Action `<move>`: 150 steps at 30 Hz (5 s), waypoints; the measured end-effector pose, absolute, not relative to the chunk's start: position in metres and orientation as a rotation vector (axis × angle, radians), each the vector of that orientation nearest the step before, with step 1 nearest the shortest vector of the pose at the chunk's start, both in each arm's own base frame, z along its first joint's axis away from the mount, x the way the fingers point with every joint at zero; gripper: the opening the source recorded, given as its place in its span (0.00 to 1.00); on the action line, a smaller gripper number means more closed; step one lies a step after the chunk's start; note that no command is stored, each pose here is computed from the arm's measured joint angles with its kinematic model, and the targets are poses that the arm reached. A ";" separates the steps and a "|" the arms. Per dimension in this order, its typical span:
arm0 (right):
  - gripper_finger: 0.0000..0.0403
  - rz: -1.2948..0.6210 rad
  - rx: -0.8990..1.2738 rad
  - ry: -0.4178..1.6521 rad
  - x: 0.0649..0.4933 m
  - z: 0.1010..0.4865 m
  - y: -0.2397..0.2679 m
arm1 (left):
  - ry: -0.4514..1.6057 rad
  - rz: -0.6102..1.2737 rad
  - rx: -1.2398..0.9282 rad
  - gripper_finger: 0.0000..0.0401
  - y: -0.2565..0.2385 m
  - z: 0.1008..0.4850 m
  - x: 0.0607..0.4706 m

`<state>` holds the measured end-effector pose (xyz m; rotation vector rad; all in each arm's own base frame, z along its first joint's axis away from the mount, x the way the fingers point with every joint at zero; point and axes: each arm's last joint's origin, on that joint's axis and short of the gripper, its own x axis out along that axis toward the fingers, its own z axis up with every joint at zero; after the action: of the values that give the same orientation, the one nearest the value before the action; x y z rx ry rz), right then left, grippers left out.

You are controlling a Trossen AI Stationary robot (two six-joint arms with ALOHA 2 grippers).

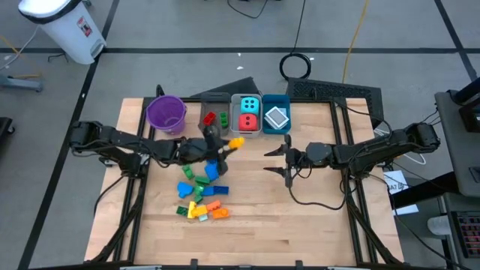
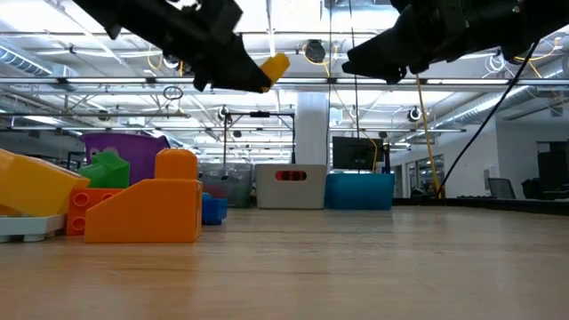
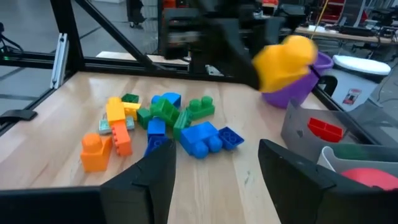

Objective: Pick & Place Toys
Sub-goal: Put the yellow game piece into the black bin, then put the green game piece into the black bin

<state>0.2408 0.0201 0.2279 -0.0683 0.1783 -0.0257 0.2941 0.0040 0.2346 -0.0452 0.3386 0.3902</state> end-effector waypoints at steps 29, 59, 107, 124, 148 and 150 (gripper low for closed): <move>0.50 -0.028 -0.067 0.182 0.241 0.228 0.020 | 0.418 0.842 -0.481 0.36 0.191 0.175 0.253; 0.50 -0.028 -0.062 0.204 0.240 0.226 0.020 | 0.446 0.247 -0.457 0.74 0.102 0.245 0.247; 0.50 -0.028 -0.064 0.206 0.240 0.226 0.020 | 1.183 0.692 -0.466 0.74 0.025 0.171 0.231; 0.50 -0.028 -0.062 0.208 0.240 0.225 0.020 | 1.519 0.505 -0.227 0.74 -0.026 0.182 0.190; 0.50 -0.028 -0.062 0.207 0.240 0.225 0.020 | 1.472 0.494 -0.080 0.74 -0.027 0.151 0.219; 0.50 -0.028 -0.062 0.207 0.240 0.225 0.020 | 1.420 0.474 -0.107 0.74 -0.028 0.151 0.225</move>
<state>0.2404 0.0197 0.2254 -0.0619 0.2073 -0.0279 0.2252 -0.0279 0.1512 -0.1070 1.4200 0.4745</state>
